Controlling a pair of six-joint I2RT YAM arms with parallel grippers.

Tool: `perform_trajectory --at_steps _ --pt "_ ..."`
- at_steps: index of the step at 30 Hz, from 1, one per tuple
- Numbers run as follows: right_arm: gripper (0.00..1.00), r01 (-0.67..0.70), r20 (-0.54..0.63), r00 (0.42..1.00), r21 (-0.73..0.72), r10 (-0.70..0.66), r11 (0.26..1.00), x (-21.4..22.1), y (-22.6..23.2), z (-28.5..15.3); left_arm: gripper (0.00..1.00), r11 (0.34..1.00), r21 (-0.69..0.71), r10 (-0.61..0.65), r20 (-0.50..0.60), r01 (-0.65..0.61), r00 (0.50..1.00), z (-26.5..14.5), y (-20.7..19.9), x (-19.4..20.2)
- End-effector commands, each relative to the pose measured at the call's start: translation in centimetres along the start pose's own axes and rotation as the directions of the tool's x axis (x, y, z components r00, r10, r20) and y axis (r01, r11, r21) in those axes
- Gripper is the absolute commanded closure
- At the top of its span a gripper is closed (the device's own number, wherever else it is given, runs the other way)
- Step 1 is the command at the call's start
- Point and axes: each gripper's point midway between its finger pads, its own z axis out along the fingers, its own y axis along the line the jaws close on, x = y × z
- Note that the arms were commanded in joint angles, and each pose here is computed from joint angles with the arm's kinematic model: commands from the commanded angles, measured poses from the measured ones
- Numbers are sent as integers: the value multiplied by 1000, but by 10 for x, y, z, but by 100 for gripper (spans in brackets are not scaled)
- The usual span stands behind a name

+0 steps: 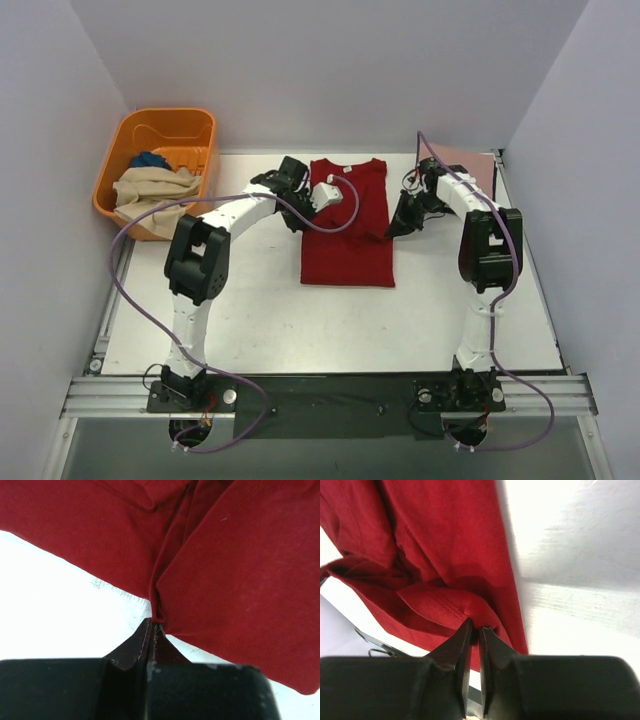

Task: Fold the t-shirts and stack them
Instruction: Fold the folded rectangular tshirt in 1/3 of the way

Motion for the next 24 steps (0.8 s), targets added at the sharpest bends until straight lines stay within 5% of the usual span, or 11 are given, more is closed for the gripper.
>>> perform_trajectory --at_steps 1,4,7,11,14,15,17,21,24 --pt "84 -42 55 998 -15 43 999 -22 0 -7 100 999 -38 4 1 -3 1000 5 15 -5" --pt "62 -46 73 996 -29 48 999 -36 0 -7 100 998 -57 -24 -23 23 999 9 18 1" --pt "53 -60 154 986 -4 60 998 -52 -9 -30 59 993 -99 -64 11 65 998 2 28 -9" --pt "52 31 284 958 62 -48 998 -58 -4 -75 45 962 -212 -143 143 172 979 -38 66 -38" --pt "66 129 293 943 106 -155 986 -36 1 -80 45 947 -230 -184 182 224 966 -63 72 -47" --pt "82 181 281 939 93 -200 979 -25 12 -78 50 966 -168 -162 195 196 967 -65 53 -53" --pt "97 228 182 958 -3 -223 974 8 23 -48 66 991 -50 -109 217 122 970 -63 10 -61" --pt "100 207 87 975 -40 -203 977 22 29 -13 78 992 116 -66 215 42 974 -48 -51 -69" --pt "100 164 63 985 -25 -162 986 15 20 2 81 988 120 -120 180 99 976 -31 -48 -58"
